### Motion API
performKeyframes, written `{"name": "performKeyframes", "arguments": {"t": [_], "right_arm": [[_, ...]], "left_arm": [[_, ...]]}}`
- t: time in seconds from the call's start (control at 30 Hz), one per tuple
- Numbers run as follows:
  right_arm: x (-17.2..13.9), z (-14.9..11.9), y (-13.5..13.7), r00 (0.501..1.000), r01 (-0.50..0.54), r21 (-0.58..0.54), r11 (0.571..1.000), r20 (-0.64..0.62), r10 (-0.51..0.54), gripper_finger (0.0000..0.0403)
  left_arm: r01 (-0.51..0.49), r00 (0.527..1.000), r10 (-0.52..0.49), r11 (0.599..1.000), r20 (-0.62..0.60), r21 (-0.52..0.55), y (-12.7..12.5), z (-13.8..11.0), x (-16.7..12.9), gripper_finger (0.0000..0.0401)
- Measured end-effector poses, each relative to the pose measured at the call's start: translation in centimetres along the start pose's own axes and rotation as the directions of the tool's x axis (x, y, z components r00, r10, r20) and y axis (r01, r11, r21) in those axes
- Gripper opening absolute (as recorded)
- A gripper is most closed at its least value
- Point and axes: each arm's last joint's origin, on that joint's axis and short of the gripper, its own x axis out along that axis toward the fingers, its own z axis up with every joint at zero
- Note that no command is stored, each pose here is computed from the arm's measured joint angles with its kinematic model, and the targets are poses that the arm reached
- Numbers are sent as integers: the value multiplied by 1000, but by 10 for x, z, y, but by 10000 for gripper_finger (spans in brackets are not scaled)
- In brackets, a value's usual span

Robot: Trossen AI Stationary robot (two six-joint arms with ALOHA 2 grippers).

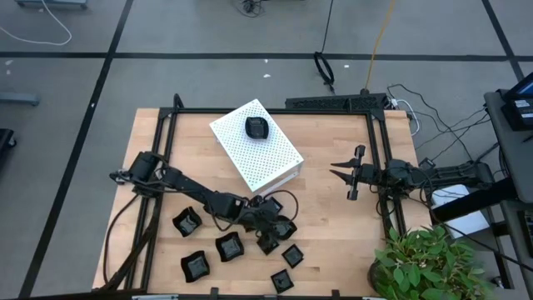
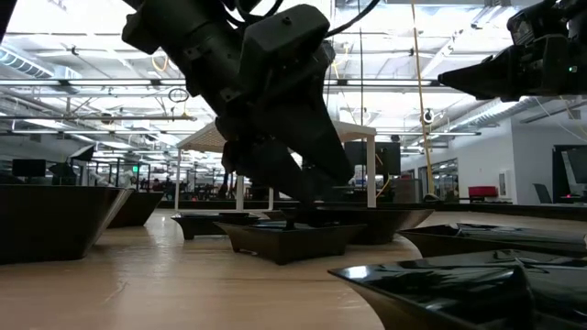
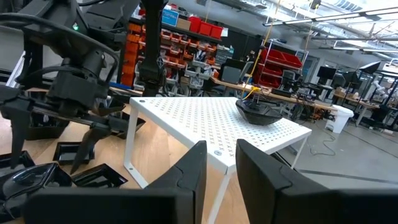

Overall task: Pick & Place Mini shaped plates
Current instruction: Stack the leaf-shaped plate on top of the stacked leaf-shaped plates on the shelf

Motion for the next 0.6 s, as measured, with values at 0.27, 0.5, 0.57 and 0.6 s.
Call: {"name": "performKeyframes", "arguments": {"t": [0.27, 0.5, 0.57, 0.6], "right_arm": [[0, 0, 0, 1000, 0, 0, 1000, 0, 0, 73], [0, 0, 0, 1000, 0, 0, 1000, 0, 0, 73], [0, 0, 0, 1000, 0, 0, 1000, 0, 0, 73], [0, 0, 0, 1000, 0, 0, 1000, 0, 0, 73]], "left_arm": [[-14, 1000, 14, 1000, -10, -3, 1, -1, 0, 324], [-56, 998, 56, 998, -14, -13, 3, -3, 0, 324], [-61, 998, 61, 998, -11, -13, 3, -3, 0, 324], [-64, 998, 64, 998, -9, -13, 3, -3, 0, 324]]}}
